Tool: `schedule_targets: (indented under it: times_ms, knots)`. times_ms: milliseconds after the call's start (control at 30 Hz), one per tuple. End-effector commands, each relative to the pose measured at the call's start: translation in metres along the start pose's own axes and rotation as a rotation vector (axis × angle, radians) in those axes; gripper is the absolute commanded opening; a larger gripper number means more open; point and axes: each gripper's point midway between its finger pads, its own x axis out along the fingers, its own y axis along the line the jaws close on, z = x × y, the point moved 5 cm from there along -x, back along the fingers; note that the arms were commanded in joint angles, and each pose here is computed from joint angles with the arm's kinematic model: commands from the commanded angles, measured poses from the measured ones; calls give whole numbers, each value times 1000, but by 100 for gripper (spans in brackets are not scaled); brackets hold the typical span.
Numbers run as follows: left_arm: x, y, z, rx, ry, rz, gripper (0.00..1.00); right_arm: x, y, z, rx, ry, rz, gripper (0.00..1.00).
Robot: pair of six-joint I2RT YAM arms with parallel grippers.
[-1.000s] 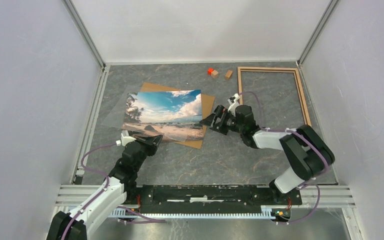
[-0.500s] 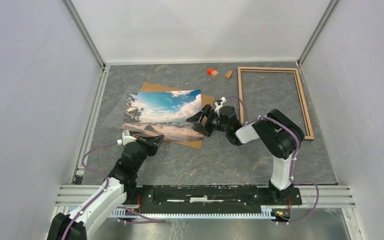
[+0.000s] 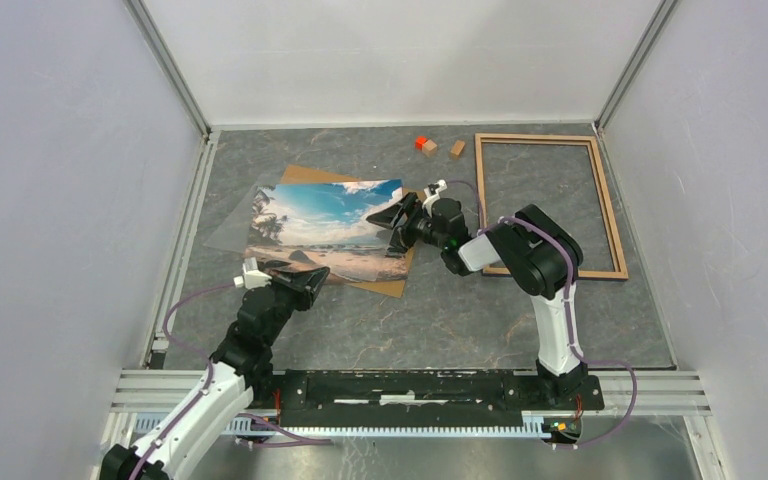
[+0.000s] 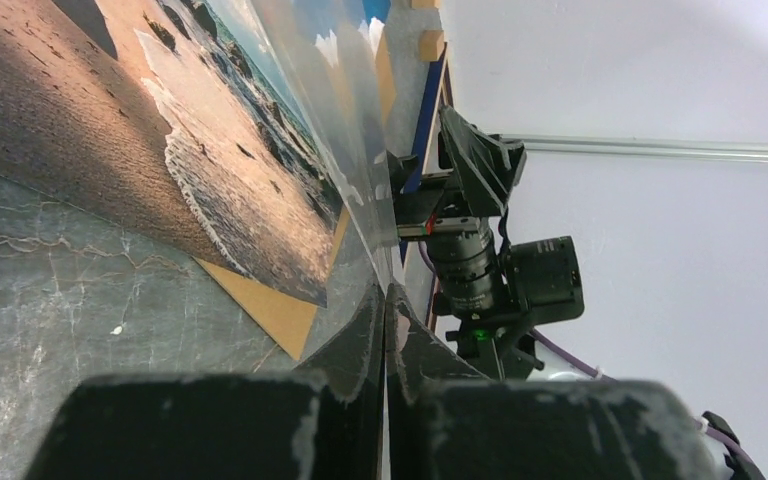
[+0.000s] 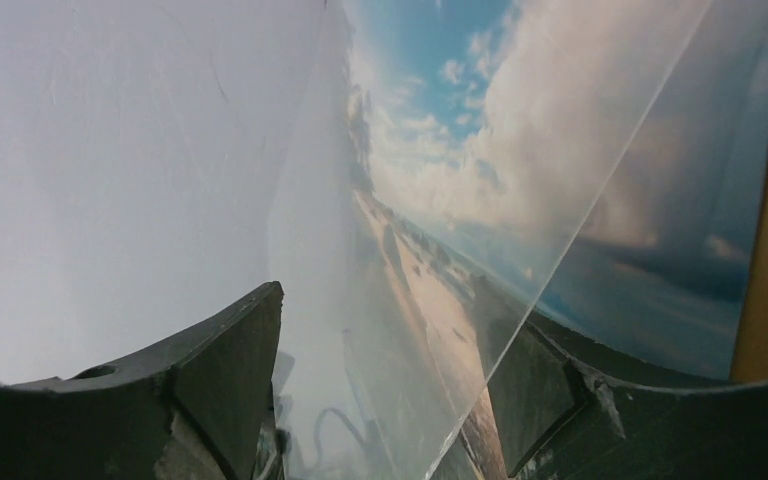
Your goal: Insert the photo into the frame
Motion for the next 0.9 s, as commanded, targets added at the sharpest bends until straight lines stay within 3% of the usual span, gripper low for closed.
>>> schedule_targets:
  times_ms: [0, 100, 533, 633, 733, 867]
  knots:
    - [-4, -12, 0, 0, 8, -33, 2, 7, 9, 19, -21, -51, 64, 75]
    - [-5, -11, 0, 5, 11, -30, 2, 6, 6, 23, 9, -61, 76, 68]
    - [-5, -6, -2, 31, 25, -13, 2, 1, 2, 31, 90, -166, 56, 53]
    - [-5, -1, -2, 42, 25, -1, 2, 1, 9, 30, 110, -188, 103, 36]
    - [-5, 2, -3, 32, 26, -2, 2, -7, 17, 27, 142, -248, 186, 28]
    - [-6, 1, -4, 40, 36, 9, 7, -6, 18, 27, 125, -247, 173, 16]
